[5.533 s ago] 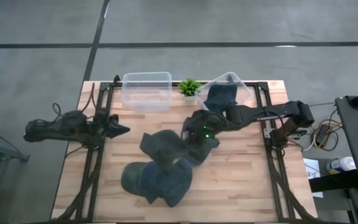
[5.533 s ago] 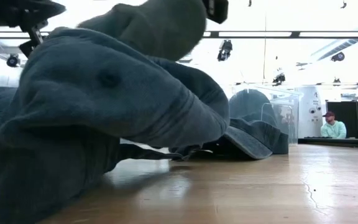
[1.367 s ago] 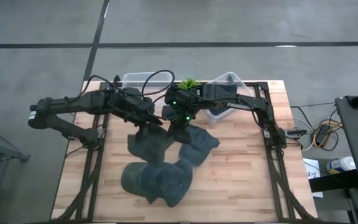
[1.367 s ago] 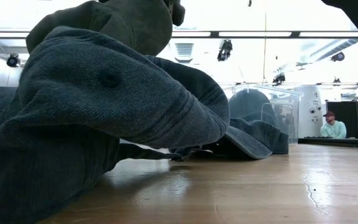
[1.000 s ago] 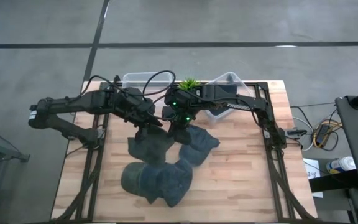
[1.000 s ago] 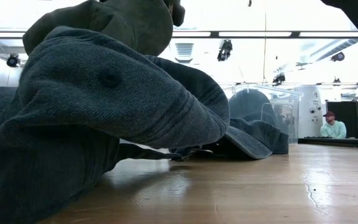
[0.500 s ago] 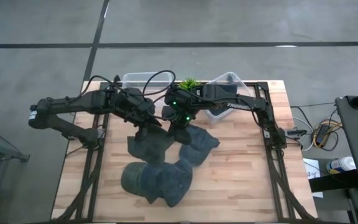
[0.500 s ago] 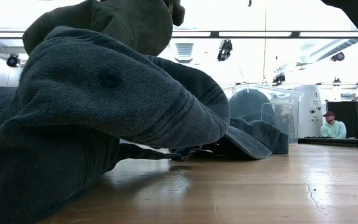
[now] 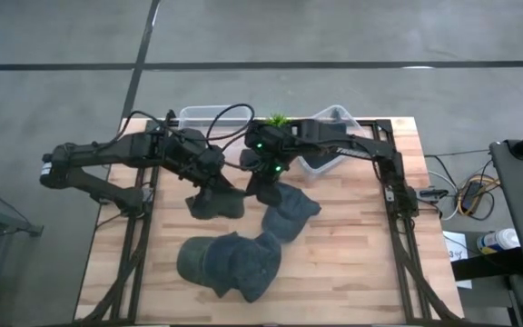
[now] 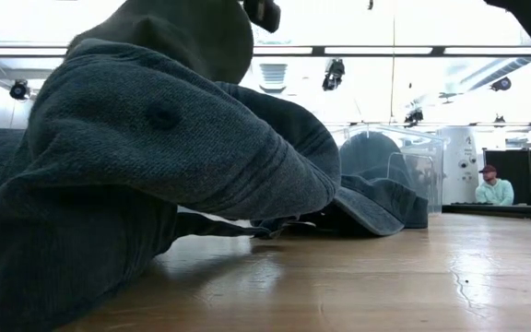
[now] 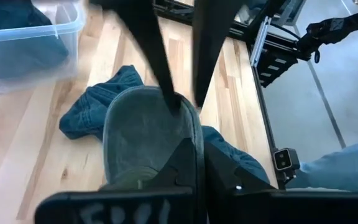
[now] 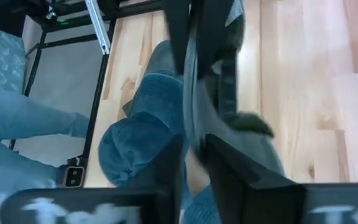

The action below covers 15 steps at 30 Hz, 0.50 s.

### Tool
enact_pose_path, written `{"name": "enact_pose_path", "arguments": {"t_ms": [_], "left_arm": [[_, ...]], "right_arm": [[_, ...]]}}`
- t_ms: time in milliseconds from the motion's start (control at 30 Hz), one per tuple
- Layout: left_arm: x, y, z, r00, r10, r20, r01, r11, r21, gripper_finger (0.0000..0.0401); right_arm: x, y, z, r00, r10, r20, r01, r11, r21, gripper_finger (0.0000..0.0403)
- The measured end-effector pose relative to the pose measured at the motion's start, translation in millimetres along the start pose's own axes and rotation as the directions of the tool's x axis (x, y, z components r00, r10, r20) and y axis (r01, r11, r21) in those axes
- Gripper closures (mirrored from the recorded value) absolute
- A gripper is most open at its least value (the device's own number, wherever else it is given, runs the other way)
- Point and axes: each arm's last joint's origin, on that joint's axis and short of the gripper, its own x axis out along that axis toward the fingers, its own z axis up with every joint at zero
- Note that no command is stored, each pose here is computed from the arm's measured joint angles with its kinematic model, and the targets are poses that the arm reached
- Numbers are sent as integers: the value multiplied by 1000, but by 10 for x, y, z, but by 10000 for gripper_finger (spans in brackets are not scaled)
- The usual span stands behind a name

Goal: Pick & Place hat
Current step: Put the top black cap into the left transparent bin

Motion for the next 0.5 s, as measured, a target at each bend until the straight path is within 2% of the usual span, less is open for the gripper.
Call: {"name": "enact_pose_path", "arguments": {"t_ms": [267, 367, 500], "left_arm": [[-321, -25, -41, 984, 149, 101, -151, 988, 15, 396], [-489, -28, -46, 945, 269, 186, -274, 962, -2, 396], [-736, -64, -16, 873, 349, 341, -366, 930, -15, 396]], "right_arm": [[-528, 243, -38, 995, 20, 94, -19, 1000, -10, 236], [-710, 328, -62, 991, 21, 132, -21, 1000, -6, 216], [-900, 410, -94, 984, -2, 178, 3, 1000, -7, 207]]}}
